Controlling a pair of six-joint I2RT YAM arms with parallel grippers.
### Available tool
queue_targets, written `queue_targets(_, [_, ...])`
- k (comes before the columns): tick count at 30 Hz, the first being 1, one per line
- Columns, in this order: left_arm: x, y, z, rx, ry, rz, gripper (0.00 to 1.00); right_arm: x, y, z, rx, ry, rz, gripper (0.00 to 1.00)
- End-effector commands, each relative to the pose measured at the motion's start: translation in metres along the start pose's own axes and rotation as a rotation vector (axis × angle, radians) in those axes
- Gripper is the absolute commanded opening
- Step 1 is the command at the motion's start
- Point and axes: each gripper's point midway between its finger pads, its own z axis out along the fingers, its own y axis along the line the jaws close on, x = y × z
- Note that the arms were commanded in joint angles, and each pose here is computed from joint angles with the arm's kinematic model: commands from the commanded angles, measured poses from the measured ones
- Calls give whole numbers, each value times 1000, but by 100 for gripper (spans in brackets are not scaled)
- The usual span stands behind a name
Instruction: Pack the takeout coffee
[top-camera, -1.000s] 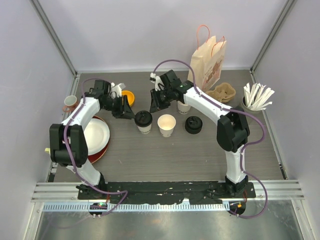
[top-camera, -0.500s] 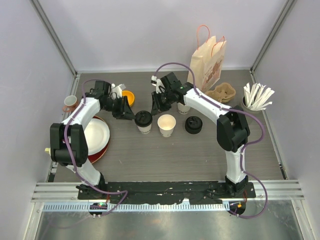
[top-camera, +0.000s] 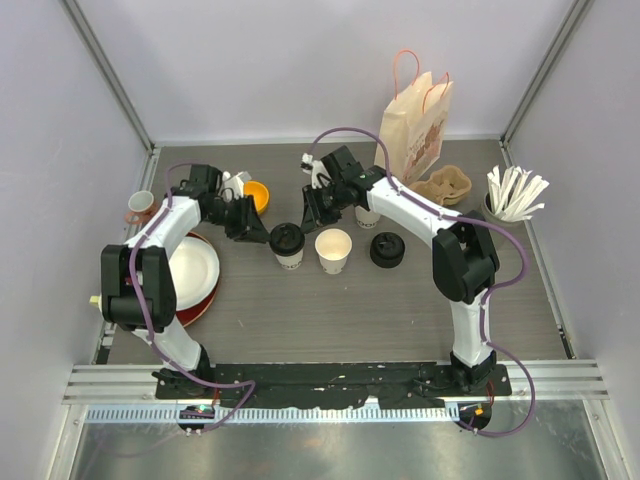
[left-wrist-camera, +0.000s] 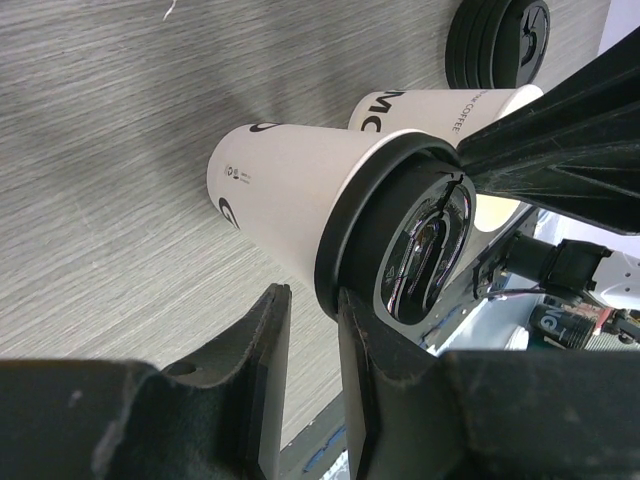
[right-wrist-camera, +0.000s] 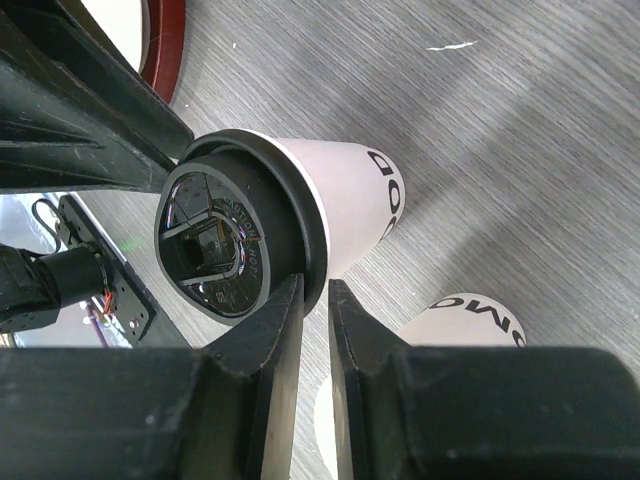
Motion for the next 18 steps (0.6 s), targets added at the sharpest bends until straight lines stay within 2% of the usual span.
queue_targets(1, [2, -4, 4, 27, 9, -3, 29, -2, 8, 3, -49, -5, -3, 22])
queue_targets(5, [2, -7, 4, 32, 5, 8, 28, 5, 1, 9, -25, 16, 2, 21])
queue_targets(10, [7, -4, 12, 27, 30, 0, 25, 16, -20, 17, 52, 45, 5, 14])
queue_targets(15, [9, 2, 16, 12, 43, -13, 22, 30, -34, 24, 90, 75, 10, 11])
queue_targets(18, [10, 7, 19, 0, 58, -25, 18, 31, -36, 29, 83, 84, 13, 9])
